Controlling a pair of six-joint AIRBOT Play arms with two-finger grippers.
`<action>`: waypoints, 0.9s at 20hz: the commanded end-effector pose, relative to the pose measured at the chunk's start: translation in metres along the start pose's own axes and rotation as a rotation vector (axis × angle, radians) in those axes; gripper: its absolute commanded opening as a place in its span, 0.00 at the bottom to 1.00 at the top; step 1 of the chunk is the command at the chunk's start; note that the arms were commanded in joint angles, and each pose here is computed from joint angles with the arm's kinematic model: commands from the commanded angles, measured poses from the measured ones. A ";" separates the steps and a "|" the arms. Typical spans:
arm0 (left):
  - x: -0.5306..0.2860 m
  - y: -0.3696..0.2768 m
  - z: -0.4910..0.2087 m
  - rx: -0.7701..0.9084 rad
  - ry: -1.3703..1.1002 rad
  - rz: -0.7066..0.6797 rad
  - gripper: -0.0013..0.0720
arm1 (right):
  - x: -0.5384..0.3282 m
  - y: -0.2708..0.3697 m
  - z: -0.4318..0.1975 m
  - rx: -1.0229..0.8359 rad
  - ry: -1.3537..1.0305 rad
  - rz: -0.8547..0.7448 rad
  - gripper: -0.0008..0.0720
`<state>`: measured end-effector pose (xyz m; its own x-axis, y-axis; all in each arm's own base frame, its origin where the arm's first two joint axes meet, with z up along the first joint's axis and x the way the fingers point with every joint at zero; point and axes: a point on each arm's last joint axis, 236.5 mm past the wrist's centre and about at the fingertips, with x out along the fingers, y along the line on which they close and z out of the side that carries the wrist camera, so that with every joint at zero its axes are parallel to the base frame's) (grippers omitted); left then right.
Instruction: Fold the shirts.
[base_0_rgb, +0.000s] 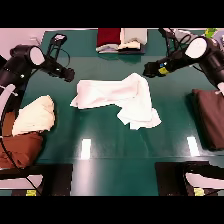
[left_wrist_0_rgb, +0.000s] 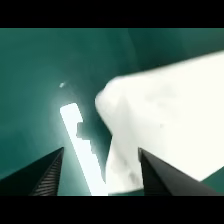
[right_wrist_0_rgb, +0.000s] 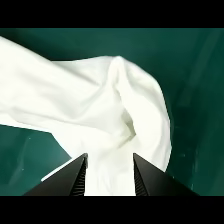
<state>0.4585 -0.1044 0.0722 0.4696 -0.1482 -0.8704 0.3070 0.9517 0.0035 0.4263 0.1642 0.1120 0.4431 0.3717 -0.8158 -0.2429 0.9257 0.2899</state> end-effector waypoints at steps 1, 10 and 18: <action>-0.004 -0.012 -0.051 -0.110 0.203 -0.115 0.78 | -0.013 -0.013 -0.019 0.030 -0.004 -0.017 0.49; 0.077 -0.074 -0.124 -0.285 0.282 -0.298 0.78 | -0.006 -0.018 -0.042 0.051 0.017 -0.018 0.49; 0.085 -0.097 -0.126 -0.302 0.303 -0.407 0.55 | -0.004 -0.007 -0.040 0.041 0.005 -0.005 0.49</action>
<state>0.3662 -0.1692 -0.0626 0.1013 -0.4502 -0.8872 0.1431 0.8891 -0.4348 0.3920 0.1515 0.0925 0.4388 0.3648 -0.8212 -0.2095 0.9302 0.3013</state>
